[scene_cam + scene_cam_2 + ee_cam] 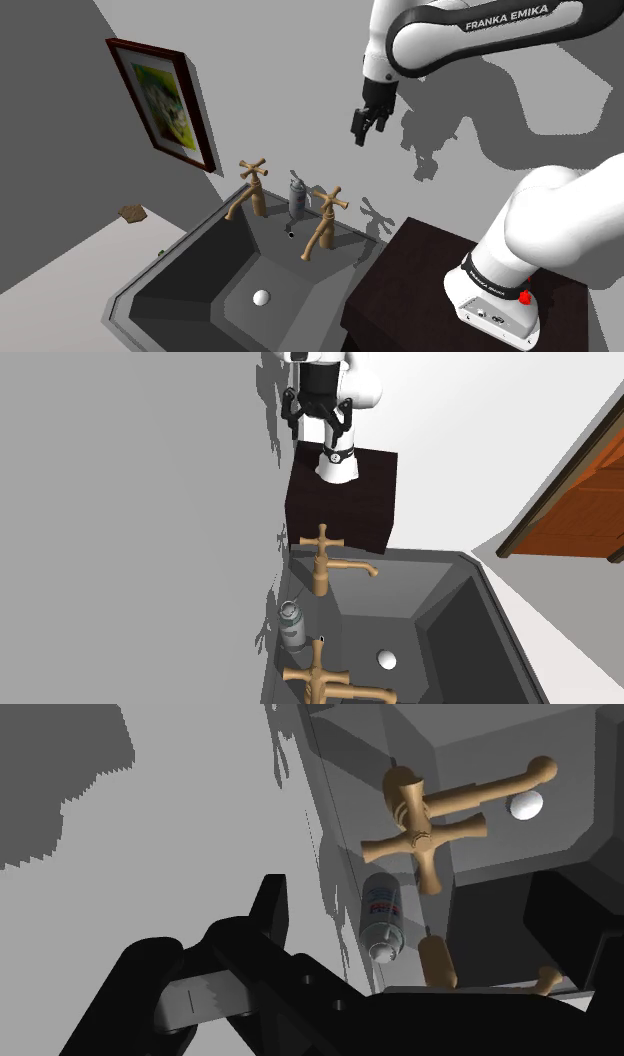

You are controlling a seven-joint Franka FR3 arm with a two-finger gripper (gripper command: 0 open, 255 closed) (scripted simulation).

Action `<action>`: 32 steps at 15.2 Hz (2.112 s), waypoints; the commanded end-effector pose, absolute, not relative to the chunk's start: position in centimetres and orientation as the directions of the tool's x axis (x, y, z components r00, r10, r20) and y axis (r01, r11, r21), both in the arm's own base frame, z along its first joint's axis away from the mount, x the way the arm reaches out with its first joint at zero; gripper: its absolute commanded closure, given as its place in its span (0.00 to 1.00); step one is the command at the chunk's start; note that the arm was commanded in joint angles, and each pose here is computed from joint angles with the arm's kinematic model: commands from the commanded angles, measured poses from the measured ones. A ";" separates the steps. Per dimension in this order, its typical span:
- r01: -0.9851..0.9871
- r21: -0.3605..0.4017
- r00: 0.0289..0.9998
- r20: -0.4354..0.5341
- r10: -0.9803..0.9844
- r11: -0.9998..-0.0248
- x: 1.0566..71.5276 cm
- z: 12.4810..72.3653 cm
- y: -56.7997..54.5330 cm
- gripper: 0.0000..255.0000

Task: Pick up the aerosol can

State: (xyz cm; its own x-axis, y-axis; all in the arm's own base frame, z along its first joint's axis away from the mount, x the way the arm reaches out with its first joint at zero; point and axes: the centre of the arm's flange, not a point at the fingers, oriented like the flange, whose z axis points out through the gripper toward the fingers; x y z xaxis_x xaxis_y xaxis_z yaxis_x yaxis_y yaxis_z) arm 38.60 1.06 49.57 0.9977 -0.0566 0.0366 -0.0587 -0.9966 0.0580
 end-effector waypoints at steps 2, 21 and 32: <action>-0.063 0.055 0.998 0.029 -0.062 -0.996 41.0 46.5 1.0 0.00; -0.090 0.038 0.996 -0.021 -0.091 -0.995 57.3 26.8 1.8 0.00; -0.097 0.033 0.995 -0.035 -0.098 -0.995 61.5 18.7 2.0 0.00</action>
State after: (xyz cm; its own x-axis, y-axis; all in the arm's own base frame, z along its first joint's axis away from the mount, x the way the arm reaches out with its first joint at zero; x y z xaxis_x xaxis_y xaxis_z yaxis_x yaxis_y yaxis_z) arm 61.51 2.08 19.26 0.9945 -0.0982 -0.0353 -0.0970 -0.9947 0.0332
